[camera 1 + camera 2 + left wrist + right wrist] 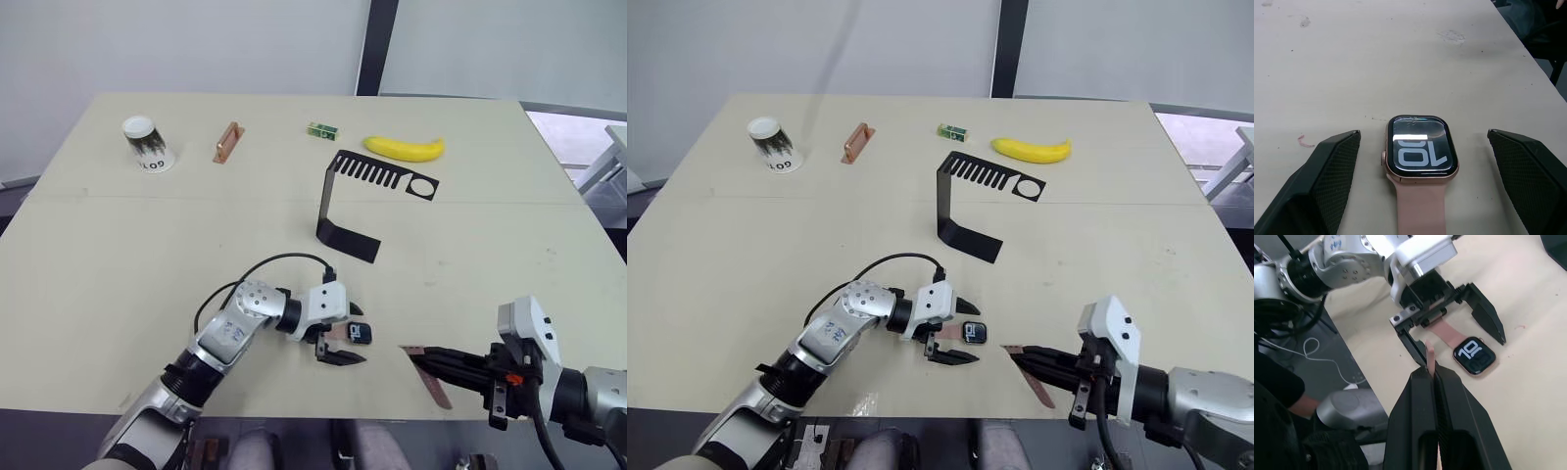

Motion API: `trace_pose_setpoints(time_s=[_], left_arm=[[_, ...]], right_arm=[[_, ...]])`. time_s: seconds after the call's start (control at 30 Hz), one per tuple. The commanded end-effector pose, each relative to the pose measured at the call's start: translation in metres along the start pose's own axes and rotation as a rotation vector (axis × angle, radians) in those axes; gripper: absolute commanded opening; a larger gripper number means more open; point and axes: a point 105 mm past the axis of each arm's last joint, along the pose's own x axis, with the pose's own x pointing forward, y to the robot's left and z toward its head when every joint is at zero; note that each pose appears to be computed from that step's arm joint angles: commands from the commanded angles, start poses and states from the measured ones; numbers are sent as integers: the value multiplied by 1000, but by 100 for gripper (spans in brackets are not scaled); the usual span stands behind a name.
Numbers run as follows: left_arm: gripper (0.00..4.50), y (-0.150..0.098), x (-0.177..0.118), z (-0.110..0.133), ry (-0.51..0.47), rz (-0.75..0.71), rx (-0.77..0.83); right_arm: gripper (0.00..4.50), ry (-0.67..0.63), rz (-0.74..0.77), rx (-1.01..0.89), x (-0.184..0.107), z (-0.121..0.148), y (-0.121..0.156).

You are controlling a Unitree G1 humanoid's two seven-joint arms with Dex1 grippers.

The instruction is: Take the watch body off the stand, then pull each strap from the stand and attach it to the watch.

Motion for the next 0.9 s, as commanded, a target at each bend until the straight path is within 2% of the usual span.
trace_pose_setpoints(time_s=[0.03,0.07,0.13,0.57,0.9], left_arm=[[397,0,1,3,-8,9,16],[367,0,1,3,-8,9,17],[270,-1,1,3,-4,4,17],[270,1,0,1,12,9,15],[270,2,-5,-4,63,46,7]], right_arm=[[0,7,14,-80,0,1,3],[0,7,11,-88,0,0,2],[0,3,12,-91,-1,0,2],[0,-13,10,-91,1,1,0],[0,-16,2,-90,0,1,-2]])
